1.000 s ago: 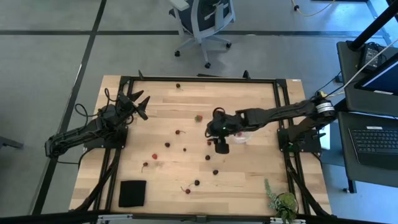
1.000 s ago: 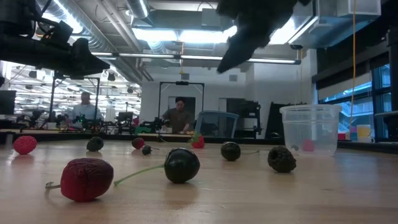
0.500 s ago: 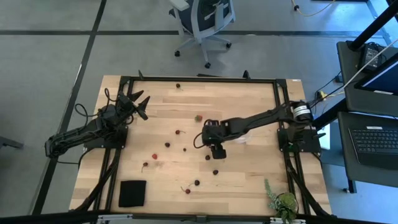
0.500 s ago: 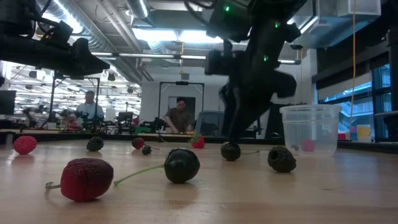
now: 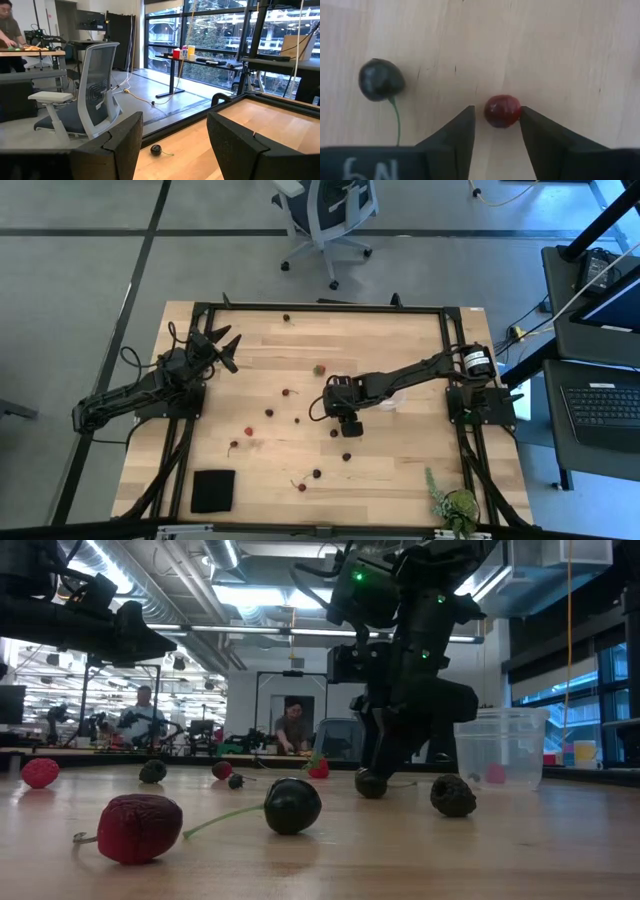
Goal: Pick and placing Produce into tupperware
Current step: Put the red cherry into the transparent bucket
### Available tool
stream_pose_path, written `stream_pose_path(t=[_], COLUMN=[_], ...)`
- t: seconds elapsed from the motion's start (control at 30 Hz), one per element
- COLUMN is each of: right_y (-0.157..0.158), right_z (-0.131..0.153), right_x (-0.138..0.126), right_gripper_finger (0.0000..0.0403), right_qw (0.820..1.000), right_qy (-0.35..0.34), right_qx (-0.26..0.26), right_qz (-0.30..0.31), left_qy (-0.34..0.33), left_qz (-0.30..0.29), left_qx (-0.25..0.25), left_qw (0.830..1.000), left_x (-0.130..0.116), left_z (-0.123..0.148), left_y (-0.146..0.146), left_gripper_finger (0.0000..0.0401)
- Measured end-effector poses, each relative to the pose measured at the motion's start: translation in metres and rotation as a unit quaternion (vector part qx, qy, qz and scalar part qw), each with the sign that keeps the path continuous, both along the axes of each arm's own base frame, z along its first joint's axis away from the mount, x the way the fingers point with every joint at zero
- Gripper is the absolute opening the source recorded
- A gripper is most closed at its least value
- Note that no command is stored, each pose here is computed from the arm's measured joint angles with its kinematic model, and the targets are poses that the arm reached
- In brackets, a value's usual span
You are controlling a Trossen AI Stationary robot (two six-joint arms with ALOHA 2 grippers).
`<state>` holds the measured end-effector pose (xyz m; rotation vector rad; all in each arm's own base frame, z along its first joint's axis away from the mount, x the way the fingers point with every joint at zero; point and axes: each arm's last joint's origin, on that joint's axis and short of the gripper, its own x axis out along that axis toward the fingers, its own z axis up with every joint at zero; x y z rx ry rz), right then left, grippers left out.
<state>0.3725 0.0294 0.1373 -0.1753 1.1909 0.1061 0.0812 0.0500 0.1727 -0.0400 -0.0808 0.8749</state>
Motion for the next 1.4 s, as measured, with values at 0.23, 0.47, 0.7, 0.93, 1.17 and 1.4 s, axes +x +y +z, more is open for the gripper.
stream_pose_path(t=[0.23,0.47,0.7,0.93,1.17,1.4], right_y=[0.000,0.000,-0.001,-0.005,-0.017,-0.023], right_z=[0.001,0.001,0.023,0.081,0.139,0.139], right_x=[0.003,0.002,-0.004,-0.034,-0.085,-0.112], right_gripper_finger=[0.0112,0.0088,0.0074,0.0073,0.0068,0.0067], right_qw=[1.000,1.000,1.000,0.999,0.990,0.974], right_qy=[-0.018,-0.013,-0.009,-0.017,-0.024,0.046], right_qx=[0.002,0.002,0.003,0.014,0.039,0.019], right_qz=[-0.001,-0.003,-0.006,-0.034,-0.137,-0.222], left_qy=[0.000,0.000,0.000,0.000,0.000,0.000], left_qz=[0.000,0.000,0.000,0.000,0.000,0.000], left_qx=[0.000,0.000,0.000,0.000,0.000,0.000], left_qw=[1.000,1.000,1.000,1.000,1.000,1.000], left_x=[0.000,0.000,0.000,0.000,0.000,0.000], left_z=[0.000,0.000,0.000,0.000,0.000,0.000], left_y=[0.000,0.000,0.000,0.000,0.000,0.000], left_gripper_finger=[0.0214,0.0214,0.0214,0.0214,0.0214,0.0214])
